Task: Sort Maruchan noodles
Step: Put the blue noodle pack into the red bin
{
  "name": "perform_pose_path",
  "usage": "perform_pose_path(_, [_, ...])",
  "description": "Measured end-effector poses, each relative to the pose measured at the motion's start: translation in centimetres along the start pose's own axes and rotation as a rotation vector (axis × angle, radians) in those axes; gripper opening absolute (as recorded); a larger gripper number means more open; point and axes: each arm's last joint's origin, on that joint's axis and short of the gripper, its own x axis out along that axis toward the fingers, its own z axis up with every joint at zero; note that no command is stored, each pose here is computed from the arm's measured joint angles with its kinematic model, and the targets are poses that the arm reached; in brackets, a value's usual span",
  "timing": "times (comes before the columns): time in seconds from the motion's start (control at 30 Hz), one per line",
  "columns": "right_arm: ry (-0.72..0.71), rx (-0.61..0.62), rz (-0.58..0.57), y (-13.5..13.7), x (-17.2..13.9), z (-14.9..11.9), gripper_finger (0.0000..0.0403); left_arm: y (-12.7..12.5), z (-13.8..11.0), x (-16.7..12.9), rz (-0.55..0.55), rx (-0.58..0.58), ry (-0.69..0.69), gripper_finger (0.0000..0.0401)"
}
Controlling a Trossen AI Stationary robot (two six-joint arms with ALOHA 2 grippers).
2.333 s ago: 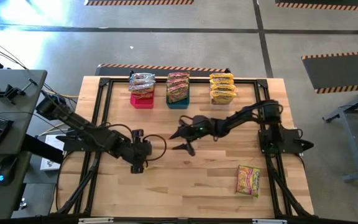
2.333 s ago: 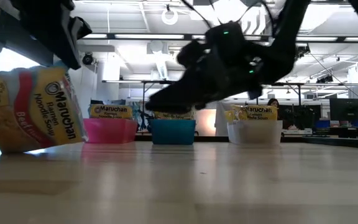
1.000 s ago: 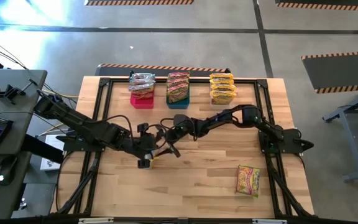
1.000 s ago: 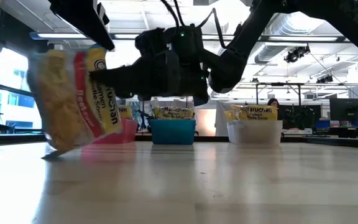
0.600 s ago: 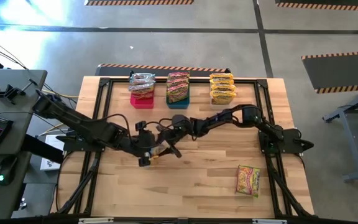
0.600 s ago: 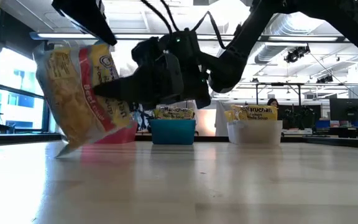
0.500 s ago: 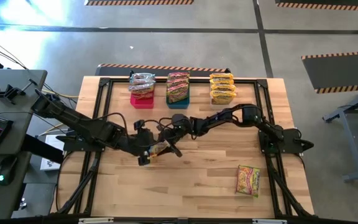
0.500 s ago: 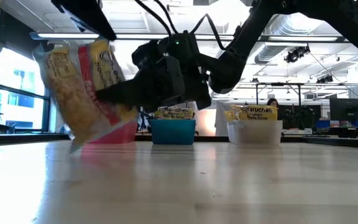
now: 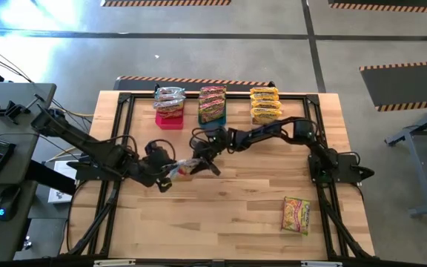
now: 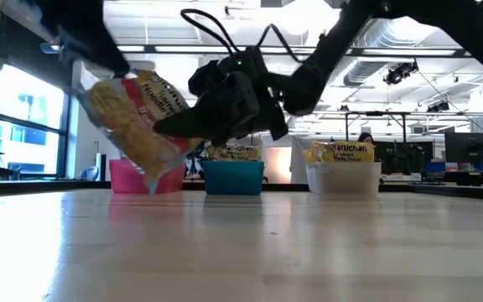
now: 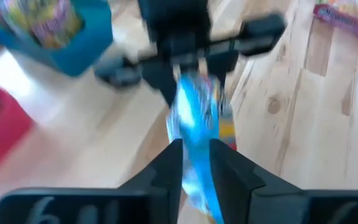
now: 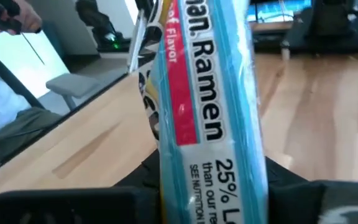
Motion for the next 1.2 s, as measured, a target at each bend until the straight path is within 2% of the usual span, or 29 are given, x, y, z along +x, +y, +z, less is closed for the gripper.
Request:
perform_pose_path(0.2, [0.176, 0.036, -0.111, 0.6, -2.4, 1.4, 0.0095, 1.2, -3.6, 1.9, -0.134, -0.22, -0.08, 0.0109])
perform_pose_path(0.3, [0.29, 0.041, -0.208, 1.1, -3.4, 1.8, 0.0095, 1.8, -4.1, 2.6, -0.16, -0.296, -0.118, 0.0129])
perform_pose_path(0.43, [0.364, 0.061, -0.297, 1.4, -4.0, 1.9, 0.0095, 2.7, -4.1, 3.9, -0.147, -0.339, -0.083, 0.016])
perform_pose_path(0.6, [0.364, 0.072, -0.306, 1.5, -3.9, 1.9, 0.0095, 3.3, -3.8, 5.8, -0.137, -0.306, -0.036, 0.0195])
perform_pose_path(0.73, [0.37, 0.076, -0.302, 1.6, -3.8, 1.9, 0.0095, 3.7, -4.0, 7.4, -0.087, -0.293, -0.002, 0.0216])
perform_pose_path(0.87, [0.375, 0.068, -0.295, 1.9, -3.7, 2.0, 0.0095, 3.5, -3.8, 8.7, -0.09, -0.258, -0.031, 0.0227])
perform_pose_path(1.0, [0.372, 0.058, -0.273, 2.3, -3.8, 2.6, 0.0095, 2.7, -3.2, 9.3, -0.175, -0.179, -0.086, 0.0224])
perform_pose_path(1.2, [0.374, 0.069, -0.267, 2.4, -3.9, 2.7, 0.0104, 3.0, -2.9, 10.0, -0.16, -0.151, -0.114, 0.0184])
